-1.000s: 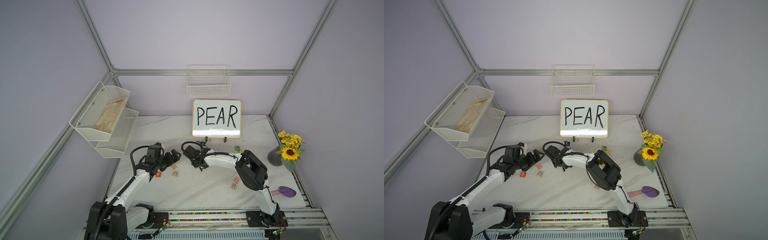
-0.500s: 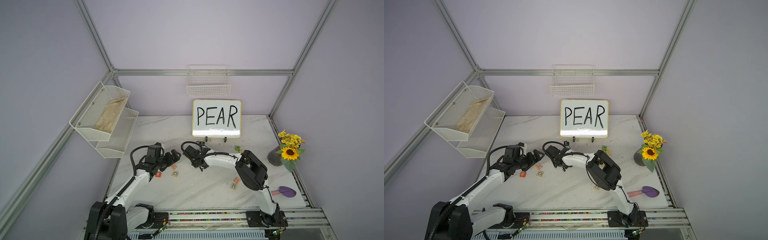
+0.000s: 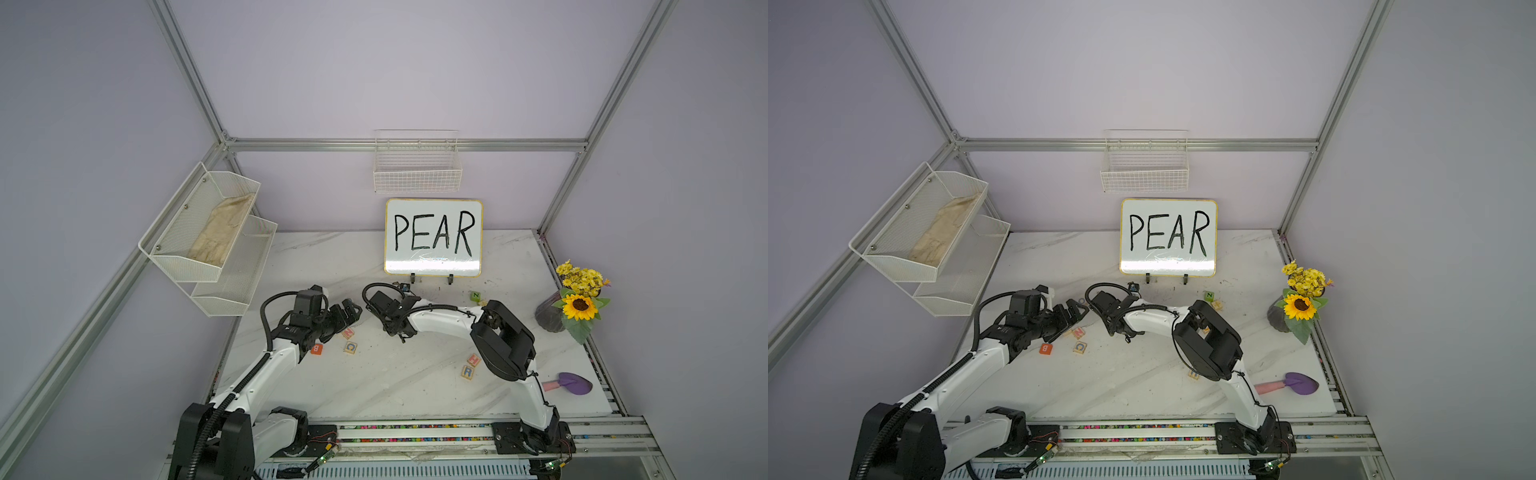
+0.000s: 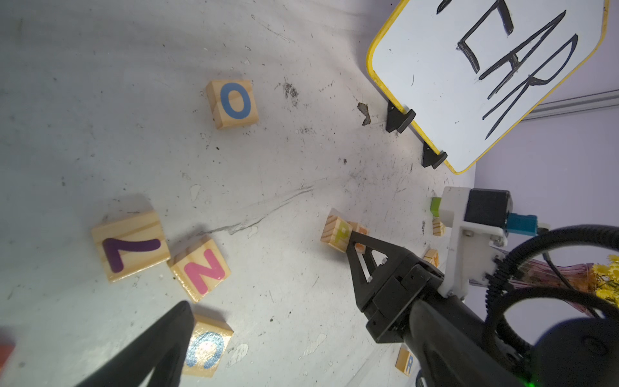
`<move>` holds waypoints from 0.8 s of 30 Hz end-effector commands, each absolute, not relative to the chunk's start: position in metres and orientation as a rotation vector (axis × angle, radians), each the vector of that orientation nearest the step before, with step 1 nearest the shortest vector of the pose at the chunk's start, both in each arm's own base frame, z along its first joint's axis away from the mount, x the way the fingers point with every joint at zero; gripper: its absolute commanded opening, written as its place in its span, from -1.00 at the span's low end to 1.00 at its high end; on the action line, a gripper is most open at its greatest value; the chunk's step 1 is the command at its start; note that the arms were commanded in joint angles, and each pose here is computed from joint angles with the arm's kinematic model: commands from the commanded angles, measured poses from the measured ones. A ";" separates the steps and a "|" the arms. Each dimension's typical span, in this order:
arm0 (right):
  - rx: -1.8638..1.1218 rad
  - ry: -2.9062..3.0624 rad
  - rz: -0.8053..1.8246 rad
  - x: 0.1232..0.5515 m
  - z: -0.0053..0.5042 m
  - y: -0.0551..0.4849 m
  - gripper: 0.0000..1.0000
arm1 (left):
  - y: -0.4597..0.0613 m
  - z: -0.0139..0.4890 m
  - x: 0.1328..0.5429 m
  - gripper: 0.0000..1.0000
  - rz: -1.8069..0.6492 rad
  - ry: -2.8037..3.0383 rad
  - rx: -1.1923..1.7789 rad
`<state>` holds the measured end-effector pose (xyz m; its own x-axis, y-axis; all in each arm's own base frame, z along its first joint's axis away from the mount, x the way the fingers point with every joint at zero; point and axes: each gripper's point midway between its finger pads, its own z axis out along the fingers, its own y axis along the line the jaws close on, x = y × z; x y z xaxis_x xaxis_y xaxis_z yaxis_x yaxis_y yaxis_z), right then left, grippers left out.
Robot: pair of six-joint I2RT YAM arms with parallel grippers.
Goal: Spell the uppercase word “pear” with letter blocks
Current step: Place the letter block at the center of the board.
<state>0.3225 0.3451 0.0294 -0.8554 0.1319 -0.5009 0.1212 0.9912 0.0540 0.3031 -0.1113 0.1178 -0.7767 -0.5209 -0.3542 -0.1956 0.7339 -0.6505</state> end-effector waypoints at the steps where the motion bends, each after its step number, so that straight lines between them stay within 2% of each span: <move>1: 0.200 2.658 -0.034 0.310 0.020 0.331 -0.36 | -0.116 0.153 0.319 1.00 -0.845 2.325 -0.481; 24: 0.184 2.664 -0.048 0.305 0.024 0.330 -0.35 | -0.116 0.154 0.318 1.00 -0.852 2.317 -0.483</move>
<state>0.3207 0.3435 0.0294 -0.8576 0.1328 -0.4969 0.1251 0.9909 0.0489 0.3032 -0.1113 0.1179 -0.7767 -0.5208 -0.3542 -0.1952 0.7337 -0.6508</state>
